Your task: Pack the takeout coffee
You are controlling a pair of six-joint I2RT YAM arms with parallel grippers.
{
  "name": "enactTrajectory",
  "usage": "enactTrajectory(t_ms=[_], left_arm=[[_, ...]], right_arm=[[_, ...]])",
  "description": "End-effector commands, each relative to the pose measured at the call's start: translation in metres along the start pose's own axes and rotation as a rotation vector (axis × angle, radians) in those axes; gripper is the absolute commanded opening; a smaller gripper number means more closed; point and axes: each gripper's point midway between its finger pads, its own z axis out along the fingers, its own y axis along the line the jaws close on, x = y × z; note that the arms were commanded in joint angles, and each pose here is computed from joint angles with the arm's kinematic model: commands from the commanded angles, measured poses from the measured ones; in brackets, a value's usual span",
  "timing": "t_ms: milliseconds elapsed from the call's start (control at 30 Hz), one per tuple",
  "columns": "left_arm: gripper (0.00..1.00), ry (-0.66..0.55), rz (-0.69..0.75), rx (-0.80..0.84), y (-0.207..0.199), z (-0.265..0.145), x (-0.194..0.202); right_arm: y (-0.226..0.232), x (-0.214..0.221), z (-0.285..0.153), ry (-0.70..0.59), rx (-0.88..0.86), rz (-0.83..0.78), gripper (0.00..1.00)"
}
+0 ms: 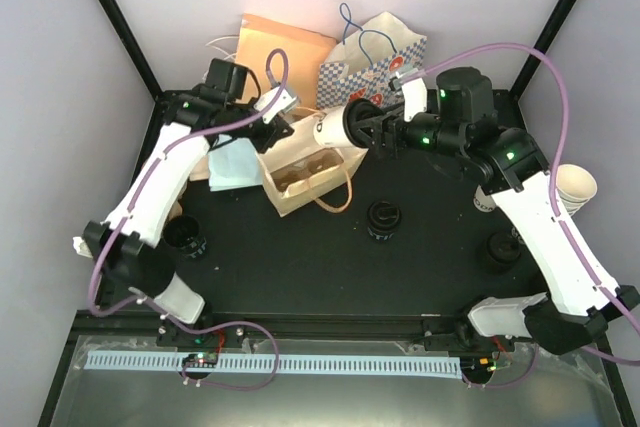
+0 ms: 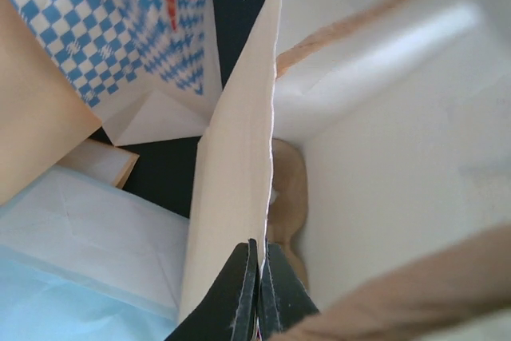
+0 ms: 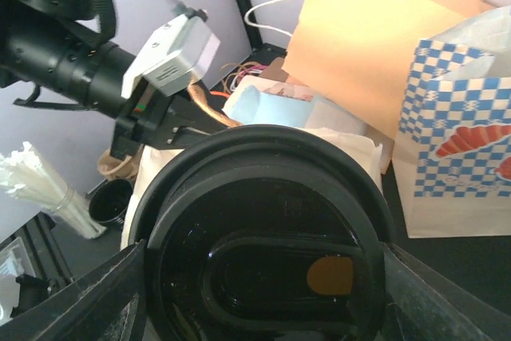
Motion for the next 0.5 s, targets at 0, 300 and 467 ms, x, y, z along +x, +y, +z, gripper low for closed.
enactTrajectory(t_ms=[0,300,467], left_arm=[[0.02,-0.155,0.134,-0.107,-0.023,-0.032,-0.025],[0.02,-0.226,0.206,-0.288,-0.046,-0.058,-0.006],[0.01,-0.165,0.251,-0.345,-0.058,-0.055,0.013]], right_arm=[[0.011,0.004,0.002,-0.001,-0.003,-0.060,0.71],[0.028,0.041,-0.002,-0.009,-0.037,-0.120,0.71],[0.039,0.063,-0.003,-0.007,-0.020,-0.173,0.70]])
